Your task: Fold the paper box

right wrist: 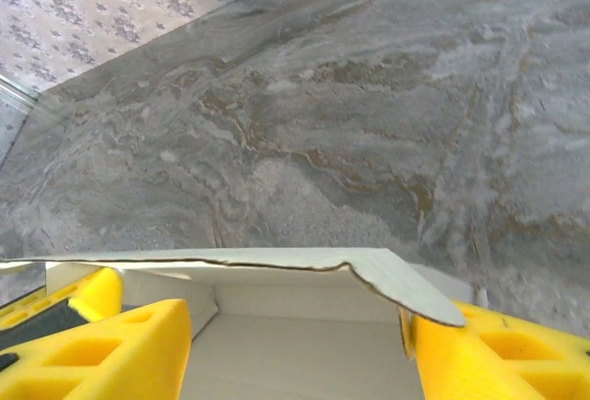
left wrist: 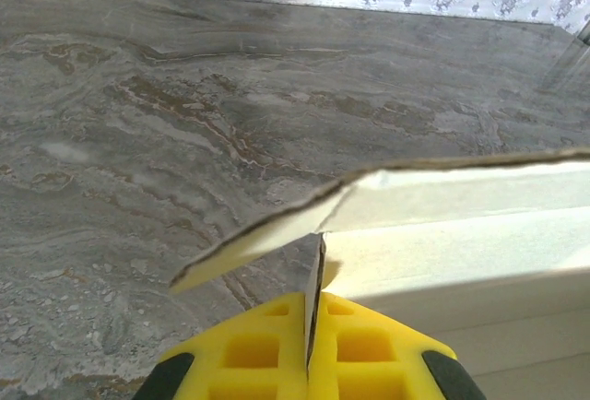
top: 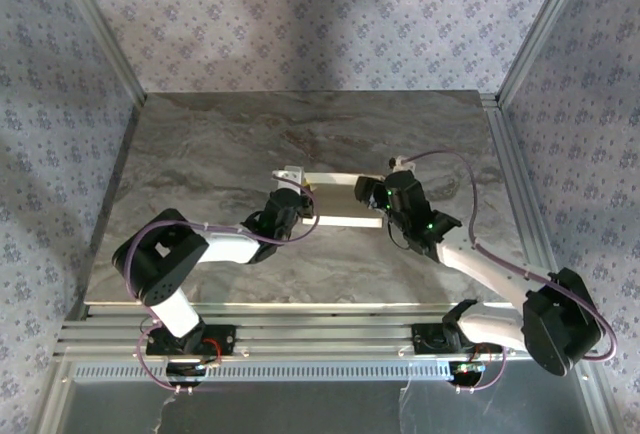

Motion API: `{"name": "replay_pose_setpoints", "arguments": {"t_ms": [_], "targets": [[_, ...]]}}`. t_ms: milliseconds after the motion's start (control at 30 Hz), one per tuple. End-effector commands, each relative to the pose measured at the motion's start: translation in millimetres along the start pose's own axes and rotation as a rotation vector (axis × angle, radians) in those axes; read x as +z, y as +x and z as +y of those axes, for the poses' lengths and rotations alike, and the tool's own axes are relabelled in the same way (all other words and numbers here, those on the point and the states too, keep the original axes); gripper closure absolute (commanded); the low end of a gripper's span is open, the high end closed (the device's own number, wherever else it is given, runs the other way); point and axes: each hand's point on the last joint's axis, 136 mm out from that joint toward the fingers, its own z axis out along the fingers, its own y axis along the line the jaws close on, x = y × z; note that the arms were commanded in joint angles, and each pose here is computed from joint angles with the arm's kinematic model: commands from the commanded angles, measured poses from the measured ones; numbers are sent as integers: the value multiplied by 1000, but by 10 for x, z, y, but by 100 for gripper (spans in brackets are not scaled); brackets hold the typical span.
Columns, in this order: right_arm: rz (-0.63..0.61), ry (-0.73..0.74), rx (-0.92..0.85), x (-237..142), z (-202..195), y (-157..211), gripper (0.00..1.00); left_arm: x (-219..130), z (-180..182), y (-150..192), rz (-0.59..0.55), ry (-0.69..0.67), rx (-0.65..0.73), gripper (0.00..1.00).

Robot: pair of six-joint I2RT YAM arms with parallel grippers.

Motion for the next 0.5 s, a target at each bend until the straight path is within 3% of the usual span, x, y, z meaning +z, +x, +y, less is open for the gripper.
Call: {"name": "replay_pose_setpoints", "arguments": {"t_ms": [0, 267, 467], "targets": [[70, 38, 46, -104, -118, 190, 33, 0, 141, 595, 194, -58, 143, 100], [63, 74, 181, -533, -92, -45, 31, -5, 149, 651, 207, -90, 180, 100], [202, 132, 575, -605, -25, -42, 30, -36, 109, 688, 231, -104, 219, 100]]}}
